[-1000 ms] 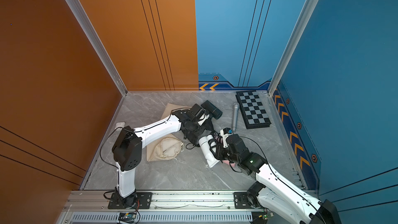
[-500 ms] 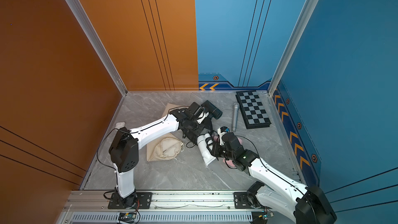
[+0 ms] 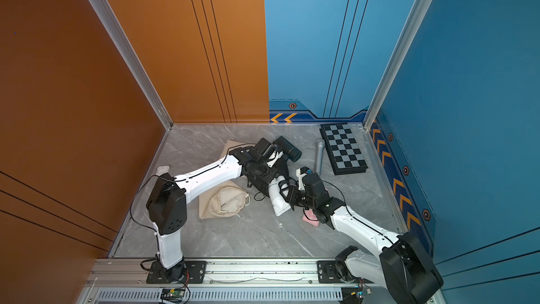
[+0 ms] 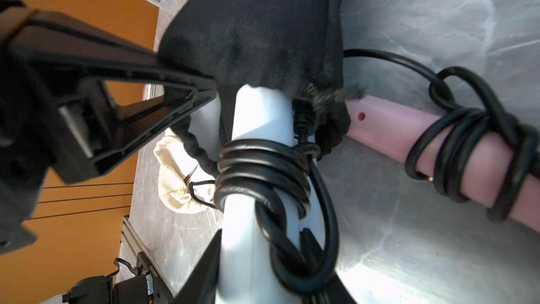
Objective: Pack away hair dryers
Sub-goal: Place the hair dryer in the drawstring bag.
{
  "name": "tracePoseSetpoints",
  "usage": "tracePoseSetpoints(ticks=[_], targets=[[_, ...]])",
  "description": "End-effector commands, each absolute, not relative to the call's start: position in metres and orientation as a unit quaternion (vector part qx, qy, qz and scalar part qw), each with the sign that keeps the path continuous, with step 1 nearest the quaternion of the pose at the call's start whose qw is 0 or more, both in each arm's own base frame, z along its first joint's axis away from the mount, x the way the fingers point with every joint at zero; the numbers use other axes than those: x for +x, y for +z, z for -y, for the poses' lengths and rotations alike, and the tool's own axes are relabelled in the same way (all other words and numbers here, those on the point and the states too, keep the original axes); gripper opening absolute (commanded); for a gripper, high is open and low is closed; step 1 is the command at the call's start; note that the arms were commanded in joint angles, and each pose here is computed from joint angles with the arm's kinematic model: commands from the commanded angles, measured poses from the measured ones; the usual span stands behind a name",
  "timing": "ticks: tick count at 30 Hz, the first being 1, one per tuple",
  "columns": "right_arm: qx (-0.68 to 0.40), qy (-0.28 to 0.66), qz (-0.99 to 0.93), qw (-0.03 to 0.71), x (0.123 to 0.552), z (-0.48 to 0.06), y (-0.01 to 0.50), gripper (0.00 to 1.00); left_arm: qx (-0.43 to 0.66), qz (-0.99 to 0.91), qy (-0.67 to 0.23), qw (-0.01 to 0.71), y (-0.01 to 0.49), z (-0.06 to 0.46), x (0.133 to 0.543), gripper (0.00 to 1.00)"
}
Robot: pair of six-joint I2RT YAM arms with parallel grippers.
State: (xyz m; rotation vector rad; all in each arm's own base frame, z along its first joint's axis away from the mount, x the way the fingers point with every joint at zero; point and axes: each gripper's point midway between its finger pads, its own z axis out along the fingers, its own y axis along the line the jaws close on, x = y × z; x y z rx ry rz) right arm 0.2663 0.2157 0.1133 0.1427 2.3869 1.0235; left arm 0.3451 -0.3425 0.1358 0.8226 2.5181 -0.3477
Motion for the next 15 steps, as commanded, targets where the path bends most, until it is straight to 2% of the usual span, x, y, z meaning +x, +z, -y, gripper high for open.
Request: tracePoseSetpoints(ticks=[1,15], targets=[[0.044,0.429,-0.851,0.301,0.284,-0.228,0.147,0.34,0.301,-0.908,-0.147,0.251,0.164,0.348,0.337,0.0],[0.072,0.474,-0.815,0.326,0.316,-0.241,0.173,0.34,0.307,-0.91,-0.144,0.239,0.159,0.347,0.328,0.0]])
